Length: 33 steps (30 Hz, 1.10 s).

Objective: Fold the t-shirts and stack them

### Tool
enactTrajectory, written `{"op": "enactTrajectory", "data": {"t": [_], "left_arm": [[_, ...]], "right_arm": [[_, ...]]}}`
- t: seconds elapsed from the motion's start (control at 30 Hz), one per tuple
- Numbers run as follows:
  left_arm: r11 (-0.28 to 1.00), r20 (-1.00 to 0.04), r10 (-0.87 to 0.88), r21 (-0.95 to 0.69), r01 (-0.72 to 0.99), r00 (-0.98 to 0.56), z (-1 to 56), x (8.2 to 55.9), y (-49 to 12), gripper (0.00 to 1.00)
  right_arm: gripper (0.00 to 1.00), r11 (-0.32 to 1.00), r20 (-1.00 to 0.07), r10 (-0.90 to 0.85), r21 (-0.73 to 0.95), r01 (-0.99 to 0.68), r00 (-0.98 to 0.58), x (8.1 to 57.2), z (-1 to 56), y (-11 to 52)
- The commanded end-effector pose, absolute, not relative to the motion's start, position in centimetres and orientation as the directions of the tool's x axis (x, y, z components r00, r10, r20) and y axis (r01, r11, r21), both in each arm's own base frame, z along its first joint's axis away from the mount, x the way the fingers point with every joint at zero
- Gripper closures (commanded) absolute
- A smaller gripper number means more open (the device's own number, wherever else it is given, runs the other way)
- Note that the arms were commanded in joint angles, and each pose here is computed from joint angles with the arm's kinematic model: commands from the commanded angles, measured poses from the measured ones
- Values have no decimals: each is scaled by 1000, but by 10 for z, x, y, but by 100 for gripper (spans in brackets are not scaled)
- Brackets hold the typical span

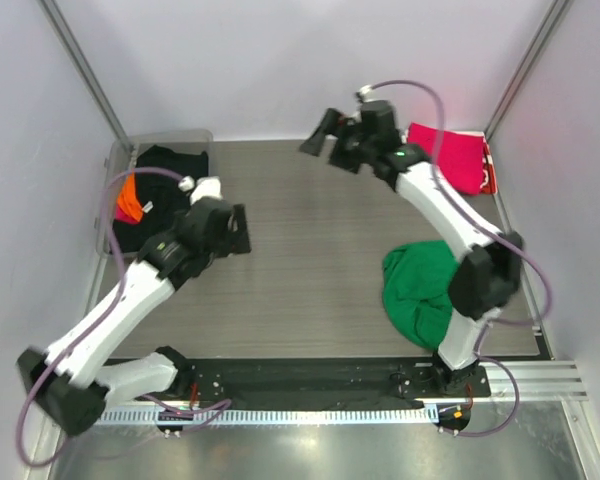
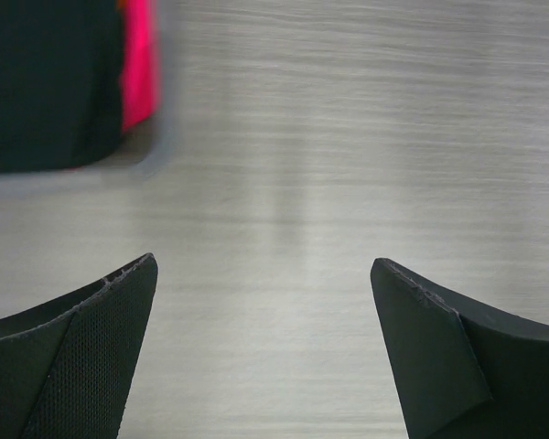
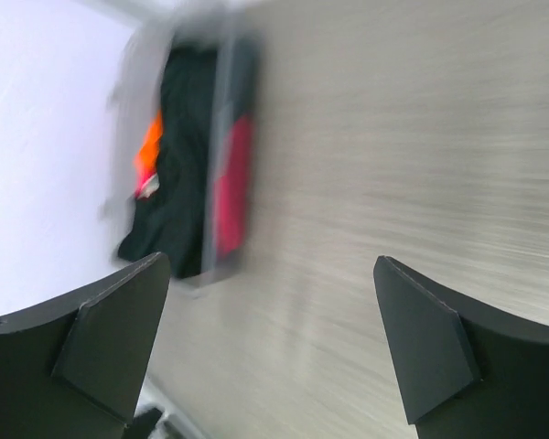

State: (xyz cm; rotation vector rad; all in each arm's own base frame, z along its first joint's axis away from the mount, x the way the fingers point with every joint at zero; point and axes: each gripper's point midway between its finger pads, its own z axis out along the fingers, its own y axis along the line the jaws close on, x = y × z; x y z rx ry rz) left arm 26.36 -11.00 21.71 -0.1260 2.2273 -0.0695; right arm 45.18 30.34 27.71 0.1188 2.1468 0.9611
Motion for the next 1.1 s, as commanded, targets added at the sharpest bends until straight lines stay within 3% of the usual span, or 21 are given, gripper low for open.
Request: {"op": "enactTrajectory", "data": {"t": [0.0, 0.03, 0.07, 0.27, 0.4, 0.63, 0.8, 0.93, 1.03, 1.07], "left_arm": [[983, -805, -138, -184, 22, -577, 237, 318, -163, 0], [990, -759, -102, -141, 9, -644, 205, 337, -175, 0], [987, -762, -116, -158, 10, -637, 215, 354, -183, 0], [986, -594, -156, -141, -88, -789, 135, 433, -170, 0], [982, -497, -186, -73, -173, -848, 94, 452, -128, 3], [941, -477, -303, -12, -339, -825, 86, 456, -41, 4], [943, -470, -309, -42, -329, -827, 91, 446, -35, 4], [937, -485, -347, -144, -318, -803, 119, 436, -50, 7], [934, -494, -359, -191, -303, -792, 135, 423, -58, 7], [932, -511, -362, -209, -295, -780, 148, 415, -58, 8]], "right_arm": [[0, 885, -685, 245, 446, -129, -686, 403, 259, 225], [0, 891, -715, 253, 434, -131, -652, 388, 278, 206], [0, 902, -724, 258, 418, -109, -640, 381, 280, 189], [0, 960, -699, 219, 279, 23, -680, 318, 245, 103], [0, 957, -618, 283, 229, 176, -734, 291, 207, 65], [1, 945, -443, 320, 214, 248, -837, 272, 136, 64], [9, 936, -349, 306, 279, 214, -886, 277, 101, 88], [17, 959, -288, 239, 221, 179, -927, 279, 71, 101], [34, 978, -243, 171, 162, 134, -955, 278, 50, 116], [47, 981, -233, 152, 152, 118, -960, 280, 45, 124]]}}
